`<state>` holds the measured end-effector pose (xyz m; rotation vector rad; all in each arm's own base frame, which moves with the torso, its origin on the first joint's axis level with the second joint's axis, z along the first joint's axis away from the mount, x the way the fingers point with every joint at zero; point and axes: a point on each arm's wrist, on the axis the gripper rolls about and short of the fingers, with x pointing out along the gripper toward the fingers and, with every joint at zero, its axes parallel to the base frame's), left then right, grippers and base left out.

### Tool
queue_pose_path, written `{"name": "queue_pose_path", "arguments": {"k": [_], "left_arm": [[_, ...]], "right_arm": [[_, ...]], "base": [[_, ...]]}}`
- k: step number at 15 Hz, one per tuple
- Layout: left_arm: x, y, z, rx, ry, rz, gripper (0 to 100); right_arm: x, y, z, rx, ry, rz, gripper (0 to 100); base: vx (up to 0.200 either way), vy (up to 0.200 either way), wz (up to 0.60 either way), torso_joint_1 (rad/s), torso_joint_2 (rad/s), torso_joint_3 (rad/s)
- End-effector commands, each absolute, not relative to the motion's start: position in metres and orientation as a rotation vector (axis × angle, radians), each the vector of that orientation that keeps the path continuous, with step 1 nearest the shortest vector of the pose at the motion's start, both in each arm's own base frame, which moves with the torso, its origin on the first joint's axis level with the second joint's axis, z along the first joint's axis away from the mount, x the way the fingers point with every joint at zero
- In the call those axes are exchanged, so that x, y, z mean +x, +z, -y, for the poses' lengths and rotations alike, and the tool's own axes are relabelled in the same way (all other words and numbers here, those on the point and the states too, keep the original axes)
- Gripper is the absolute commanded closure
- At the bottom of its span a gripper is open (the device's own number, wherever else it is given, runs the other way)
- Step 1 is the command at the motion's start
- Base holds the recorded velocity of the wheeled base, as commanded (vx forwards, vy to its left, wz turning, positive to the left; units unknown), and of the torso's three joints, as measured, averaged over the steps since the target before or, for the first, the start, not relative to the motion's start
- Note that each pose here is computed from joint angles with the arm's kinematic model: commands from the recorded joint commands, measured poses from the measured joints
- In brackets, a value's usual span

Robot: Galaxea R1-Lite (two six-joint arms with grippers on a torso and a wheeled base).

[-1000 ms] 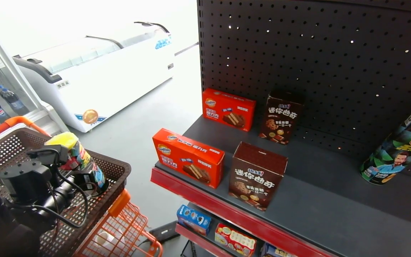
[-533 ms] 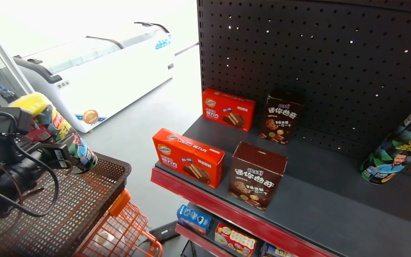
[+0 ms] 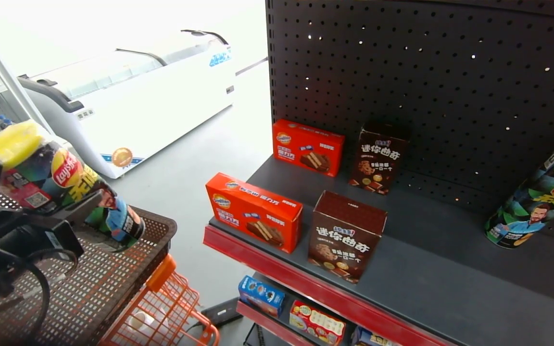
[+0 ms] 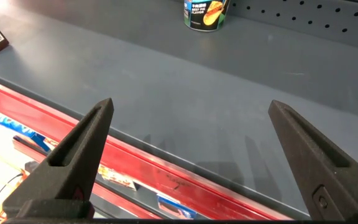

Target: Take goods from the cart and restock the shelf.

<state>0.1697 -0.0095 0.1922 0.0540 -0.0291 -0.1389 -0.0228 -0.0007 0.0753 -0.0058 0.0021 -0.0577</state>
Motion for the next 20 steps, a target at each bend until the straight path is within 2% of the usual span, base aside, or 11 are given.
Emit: {"name": "queue_pose_path", "arguments": {"k": [1, 3, 5, 7, 10, 12, 20], "left_arm": [[0.142, 0.197, 0.027, 0.050, -0.276, 0.063, 100], [0.133, 0.195, 0.044, 0.052, -0.409, 0.019, 100], [0.124, 0.197, 0.053, 0.049, -0.541, 0.015, 100], [0.124, 0.197, 0.054, 0.054, -0.578, 0.014, 100], [0.125, 0.204, 0.071, 0.055, -0.721, 0.027, 100], [0.126, 0.209, 0.082, 0.050, -0.788, 0.036, 100], [0.122, 0.205, 0.100, 0.051, -0.948, 0.006, 100]], "right_arm": [[-0.023, 0.075, 0.001, -0.006, -0.057, -0.003, 0], [-0.023, 0.075, 0.001, -0.006, -0.058, -0.003, 0], [-0.023, 0.075, 0.001, -0.006, -0.058, -0.003, 0], [-0.023, 0.075, 0.001, -0.006, -0.058, -0.002, 0], [-0.023, 0.075, 0.001, -0.006, -0.058, -0.003, 0], [-0.023, 0.075, 0.001, -0.006, -0.057, -0.002, 0], [-0.023, 0.075, 0.000, -0.005, -0.048, -0.002, 0]], "base": [[0.000, 0.000, 0.00, 0.000, 0.00, 0.000], [0.000, 0.000, 0.00, 0.000, 0.00, 0.000], [0.000, 0.000, 0.00, 0.000, 0.00, 0.000], [0.000, 0.000, 0.00, 0.000, 0.00, 0.000], [0.000, 0.000, 0.00, 0.000, 0.00, 0.000], [0.000, 0.000, 0.00, 0.000, 0.00, 0.000], [0.000, 0.000, 0.00, 0.000, 0.00, 0.000]]}}
